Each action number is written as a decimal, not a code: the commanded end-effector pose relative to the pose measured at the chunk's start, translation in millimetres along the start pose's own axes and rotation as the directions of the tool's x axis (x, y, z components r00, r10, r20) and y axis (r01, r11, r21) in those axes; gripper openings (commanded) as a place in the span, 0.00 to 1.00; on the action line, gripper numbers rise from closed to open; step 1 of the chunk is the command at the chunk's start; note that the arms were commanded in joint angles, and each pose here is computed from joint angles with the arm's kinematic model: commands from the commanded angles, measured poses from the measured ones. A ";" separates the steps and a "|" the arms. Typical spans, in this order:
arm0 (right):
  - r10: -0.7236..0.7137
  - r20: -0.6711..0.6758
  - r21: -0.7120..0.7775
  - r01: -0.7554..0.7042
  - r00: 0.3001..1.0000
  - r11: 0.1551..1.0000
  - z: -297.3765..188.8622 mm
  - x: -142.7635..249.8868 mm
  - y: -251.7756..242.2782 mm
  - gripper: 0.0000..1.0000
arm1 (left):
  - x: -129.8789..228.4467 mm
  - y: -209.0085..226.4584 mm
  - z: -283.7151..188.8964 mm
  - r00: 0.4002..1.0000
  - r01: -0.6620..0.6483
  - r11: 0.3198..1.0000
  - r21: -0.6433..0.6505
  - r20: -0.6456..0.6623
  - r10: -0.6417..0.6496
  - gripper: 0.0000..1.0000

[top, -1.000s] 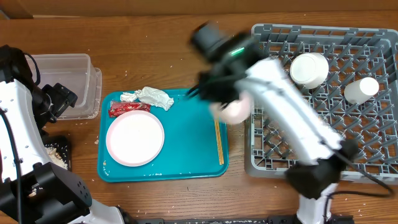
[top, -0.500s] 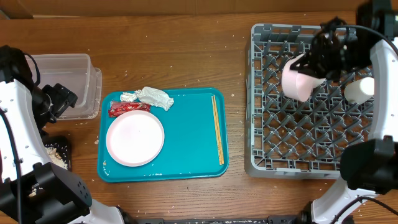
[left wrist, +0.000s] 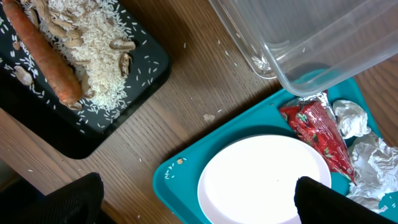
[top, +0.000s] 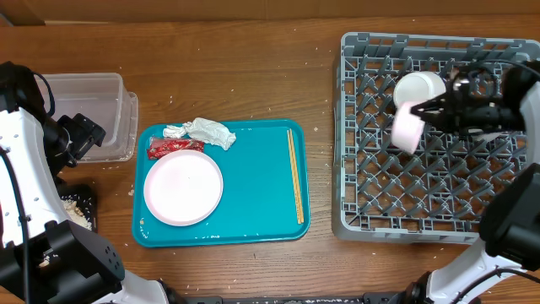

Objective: Sort waste into correct bins and load items into the dishwasher

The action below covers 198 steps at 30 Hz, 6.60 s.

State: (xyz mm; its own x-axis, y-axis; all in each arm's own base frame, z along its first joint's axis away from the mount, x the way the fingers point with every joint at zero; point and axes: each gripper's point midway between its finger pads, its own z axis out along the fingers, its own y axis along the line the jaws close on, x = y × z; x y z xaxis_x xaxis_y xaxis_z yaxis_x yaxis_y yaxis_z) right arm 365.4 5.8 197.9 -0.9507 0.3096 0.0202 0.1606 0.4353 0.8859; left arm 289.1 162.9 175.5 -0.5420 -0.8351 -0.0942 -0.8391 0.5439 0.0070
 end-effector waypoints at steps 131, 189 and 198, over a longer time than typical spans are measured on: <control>-0.179 -0.419 0.815 0.455 0.890 0.359 300.5 114.0 -52.9 0.73 | 8.0 -15.0 1.5 0.998 -0.036 0.996 0.081 -0.048 0.040 1.00; -0.228 -0.401 0.820 0.459 0.887 0.342 307.1 103.9 -61.5 0.75 | 8.0 -14.9 1.5 0.998 -0.040 0.996 0.080 -0.047 0.044 1.00; -0.192 -0.417 0.811 0.459 0.888 0.362 308.0 113.4 -69.4 0.59 | 7.9 -14.9 1.5 0.998 -0.040 0.996 0.081 -0.047 0.044 1.00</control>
State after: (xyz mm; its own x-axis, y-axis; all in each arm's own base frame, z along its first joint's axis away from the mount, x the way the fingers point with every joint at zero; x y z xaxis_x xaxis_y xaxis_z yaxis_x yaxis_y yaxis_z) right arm 335.5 278.9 6.0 -0.9861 -0.1664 0.0014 -0.1663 0.9854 -0.0360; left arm 296.9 148.9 175.4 -0.5589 -0.8276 -0.0516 -0.8243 0.5613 -0.0743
